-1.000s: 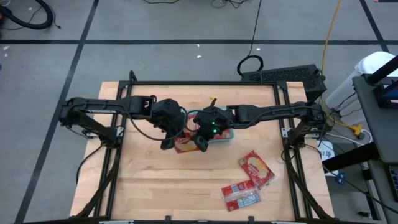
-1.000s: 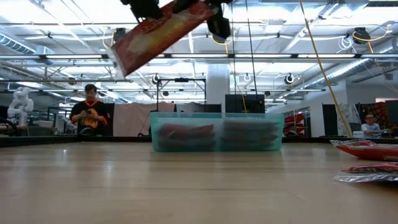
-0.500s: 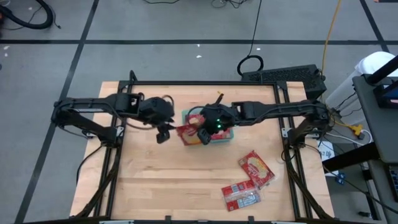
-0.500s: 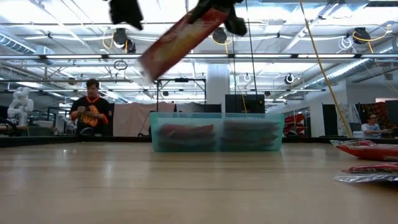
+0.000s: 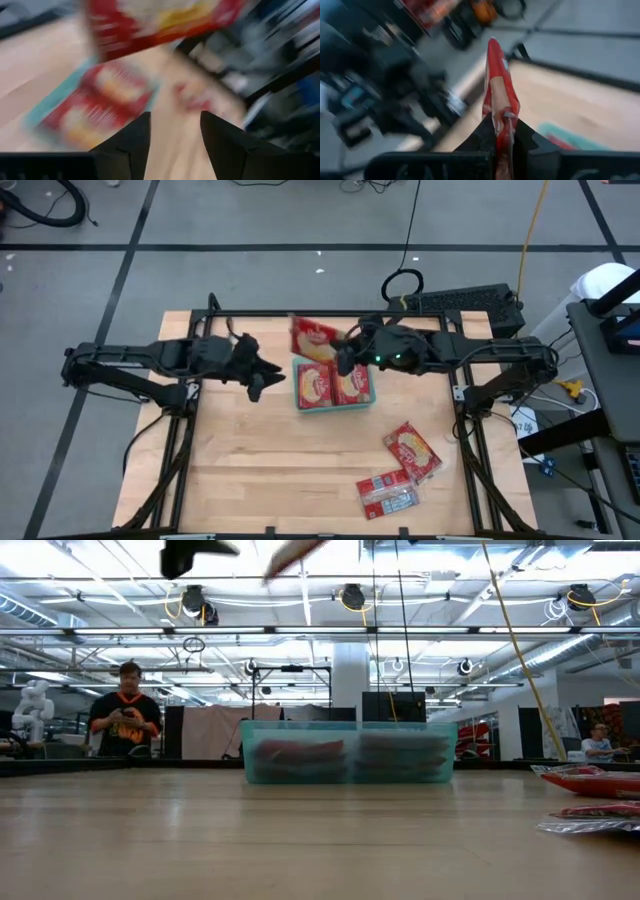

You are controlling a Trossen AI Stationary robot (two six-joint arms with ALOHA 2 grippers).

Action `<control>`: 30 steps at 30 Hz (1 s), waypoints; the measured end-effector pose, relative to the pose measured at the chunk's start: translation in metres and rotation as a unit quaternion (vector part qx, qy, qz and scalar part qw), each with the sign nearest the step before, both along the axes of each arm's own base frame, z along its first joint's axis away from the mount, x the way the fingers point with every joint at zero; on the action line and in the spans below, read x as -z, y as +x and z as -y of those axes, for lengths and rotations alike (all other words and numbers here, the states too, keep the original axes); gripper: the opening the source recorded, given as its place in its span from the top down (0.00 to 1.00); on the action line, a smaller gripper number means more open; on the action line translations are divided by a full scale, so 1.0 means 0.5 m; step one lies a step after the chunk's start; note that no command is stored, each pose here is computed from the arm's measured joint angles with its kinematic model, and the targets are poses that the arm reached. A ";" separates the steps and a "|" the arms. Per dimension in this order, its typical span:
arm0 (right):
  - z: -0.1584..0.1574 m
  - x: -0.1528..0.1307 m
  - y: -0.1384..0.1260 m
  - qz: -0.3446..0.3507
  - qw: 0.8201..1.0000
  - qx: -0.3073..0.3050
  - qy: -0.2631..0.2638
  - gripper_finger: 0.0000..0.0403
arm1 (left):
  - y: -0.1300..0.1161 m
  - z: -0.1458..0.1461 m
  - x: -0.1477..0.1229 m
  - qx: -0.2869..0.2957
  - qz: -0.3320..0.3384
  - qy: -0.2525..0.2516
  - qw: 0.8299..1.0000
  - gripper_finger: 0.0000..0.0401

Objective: Sort popcorn bags into baskets
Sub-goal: Put the red popcorn bag into the green bin

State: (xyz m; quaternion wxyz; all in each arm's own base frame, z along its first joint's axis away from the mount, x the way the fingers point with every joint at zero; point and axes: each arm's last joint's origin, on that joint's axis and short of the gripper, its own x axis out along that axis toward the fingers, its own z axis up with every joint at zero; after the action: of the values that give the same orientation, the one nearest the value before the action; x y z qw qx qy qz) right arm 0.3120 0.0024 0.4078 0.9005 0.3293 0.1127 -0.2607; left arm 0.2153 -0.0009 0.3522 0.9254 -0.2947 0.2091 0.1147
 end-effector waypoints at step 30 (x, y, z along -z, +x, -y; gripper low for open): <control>0.003 0.105 0.023 0.410 0.911 0.038 0.013 0.98 | 0.051 -0.070 -0.028 -0.089 0.407 0.010 0.909 0.70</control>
State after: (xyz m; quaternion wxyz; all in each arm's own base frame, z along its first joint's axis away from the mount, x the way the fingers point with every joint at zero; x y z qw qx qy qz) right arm 0.3236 0.0008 0.3551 0.8524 0.4233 -0.2756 -0.1350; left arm 0.2408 0.0342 0.3664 0.9191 -0.3237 -0.2142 0.0687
